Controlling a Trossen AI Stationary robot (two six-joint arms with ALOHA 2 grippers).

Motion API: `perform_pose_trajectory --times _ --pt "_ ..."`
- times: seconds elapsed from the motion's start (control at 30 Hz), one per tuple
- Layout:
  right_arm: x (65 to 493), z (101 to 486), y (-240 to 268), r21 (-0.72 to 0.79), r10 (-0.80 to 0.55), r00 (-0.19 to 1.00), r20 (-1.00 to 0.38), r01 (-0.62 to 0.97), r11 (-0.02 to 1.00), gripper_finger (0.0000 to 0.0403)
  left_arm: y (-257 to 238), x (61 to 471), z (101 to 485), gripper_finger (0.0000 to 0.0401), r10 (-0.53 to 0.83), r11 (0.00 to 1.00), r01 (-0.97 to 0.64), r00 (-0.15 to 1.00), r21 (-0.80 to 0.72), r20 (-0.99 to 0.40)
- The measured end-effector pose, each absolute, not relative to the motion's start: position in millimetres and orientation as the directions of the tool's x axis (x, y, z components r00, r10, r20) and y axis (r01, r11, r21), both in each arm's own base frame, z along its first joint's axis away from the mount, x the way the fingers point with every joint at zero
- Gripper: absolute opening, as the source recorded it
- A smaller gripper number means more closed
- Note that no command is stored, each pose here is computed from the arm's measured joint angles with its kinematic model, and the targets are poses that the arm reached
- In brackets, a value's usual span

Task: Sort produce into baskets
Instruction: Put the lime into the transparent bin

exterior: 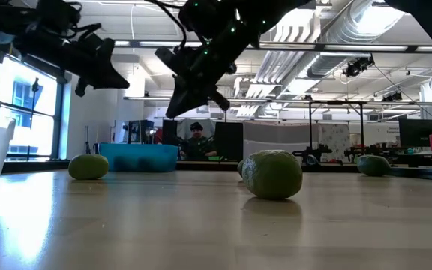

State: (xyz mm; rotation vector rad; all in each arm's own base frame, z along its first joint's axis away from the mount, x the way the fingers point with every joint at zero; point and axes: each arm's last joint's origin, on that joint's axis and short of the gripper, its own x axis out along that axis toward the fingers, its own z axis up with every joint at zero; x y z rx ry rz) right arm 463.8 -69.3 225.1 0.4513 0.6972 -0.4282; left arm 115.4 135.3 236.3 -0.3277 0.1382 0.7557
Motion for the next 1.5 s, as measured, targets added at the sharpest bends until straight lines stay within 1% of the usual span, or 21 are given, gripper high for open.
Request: perform_pose_trajectory --times 0.1,0.27,0.33,0.43,0.57,0.67,0.73,0.8,0.87,0.9,0.93,1.0,1.07,1.17,1.23,1.37,1.5 --pt "461.3 220.8 -42.6 0.270 -0.127 0.656 -0.744 0.469 0.841 0.0002 119.3 109.6 232.6 0.0001 0.631 0.705 -0.661 0.750 -0.257 -0.199" --pt "450.0 232.6 -4.7 0.186 -0.043 0.502 -0.864 0.398 0.898 0.0002 98.4 102.3 237.2 0.0001 0.553 0.788 -0.561 0.826 -0.253 -0.107" --pt "446.1 243.8 2.0 0.194 0.002 0.463 -0.886 0.367 0.910 0.0001 92.2 100.2 238.0 0.0000 0.513 0.815 -0.520 0.853 -0.256 -0.102" --pt "444.1 252.2 5.8 0.246 0.077 0.447 -0.891 0.334 0.910 0.0002 85.4 98.8 238.0 0.0001 0.446 0.850 -0.458 0.889 -0.262 -0.107" --pt "441.0 255.8 9.7 0.258 0.127 0.412 -0.902 0.279 0.925 0.0023 79.9 100.6 235.1 0.0001 0.338 0.893 -0.363 0.931 -0.268 -0.133" --pt "436.1 258.9 8.7 0.236 0.132 0.363 -0.922 0.260 0.936 0.0056 76.2 102.8 231.6 0.0001 0.269 0.902 -0.308 0.949 -0.302 -0.165" --pt "432.0 263.7 7.8 0.190 0.112 0.325 -0.939 0.219 0.957 0.0074 73.5 104.1 229.1 0.0000 0.238 0.907 -0.287 0.953 -0.308 -0.188" --pt "428.4 269.3 5.6 0.085 0.029 0.312 -0.950 0.165 0.983 0.0068 70.9 105.5 227.7 0.0000 0.215 0.916 -0.269 0.956 -0.298 -0.202" --pt "423.6 268.9 1.4 -0.007 -0.036 0.302 -0.953 0.098 0.995 0.0036 69.1 106.8 227.1 0.0000 0.209 0.920 -0.265 0.955 -0.290 -0.208" --pt "421.8 267.0 -3.1 -0.017 -0.039 0.309 -0.950 0.073 0.997 0.0018 68.3 107.5 227.1 0.0000 0.210 0.920 -0.265 0.955 -0.288 -0.209" --pt "420.9 263.2 -8.6 -0.016 -0.035 0.324 -0.945 0.063 0.998 0.0010 67.5 108.1 227.1 0.0000 0.208 0.922 -0.263 0.956 -0.286 -0.210" --pt "416.5 258.7 -19.5 -0.016 -0.036 0.372 -0.928 0.057 0.998 0.0010 66.1 109.2 226.9 0.0000 0.205 0.926 -0.260 0.955 -0.275 -0.212" --pt "406.8 261.8 -29.8 0.001 -0.023 0.443 -0.896 0.053 0.999 0.0004 64.7 110.5 226.7 0.0000 0.203 0.933 -0.255 0.955 -0.253 -0.215" --pt "381.9 271.8 -43.3 0.064 0.016 0.560 -0.829 0.067 0.996 0.0003 62.5 112.2 226.4 0.0000 0.213 0.935 -0.264 0.952 -0.237 -0.220" --pt "362.6 270.9 -50.3 0.098 0.037 0.602 -0.798 0.069 0.993 0.0001 61.2 113.1 225.3 0.0000 0.222 0.939 -0.272 0.947 -0.211 -0.232" --pt "325.6 262.7 -56.2 0.138 0.061 0.614 -0.787 0.078 0.987 0.0002 58.7 113.8 221.8 0.0000 0.251 0.940 -0.302 0.929 -0.162 -0.271" --pt "306.8 243.0 -53.9 0.132 0.059 0.563 -0.824 0.089 0.987 0.0009 57.1 114.3 220.5 0.0000 0.248 0.931 -0.309 0.926 -0.194 -0.285"
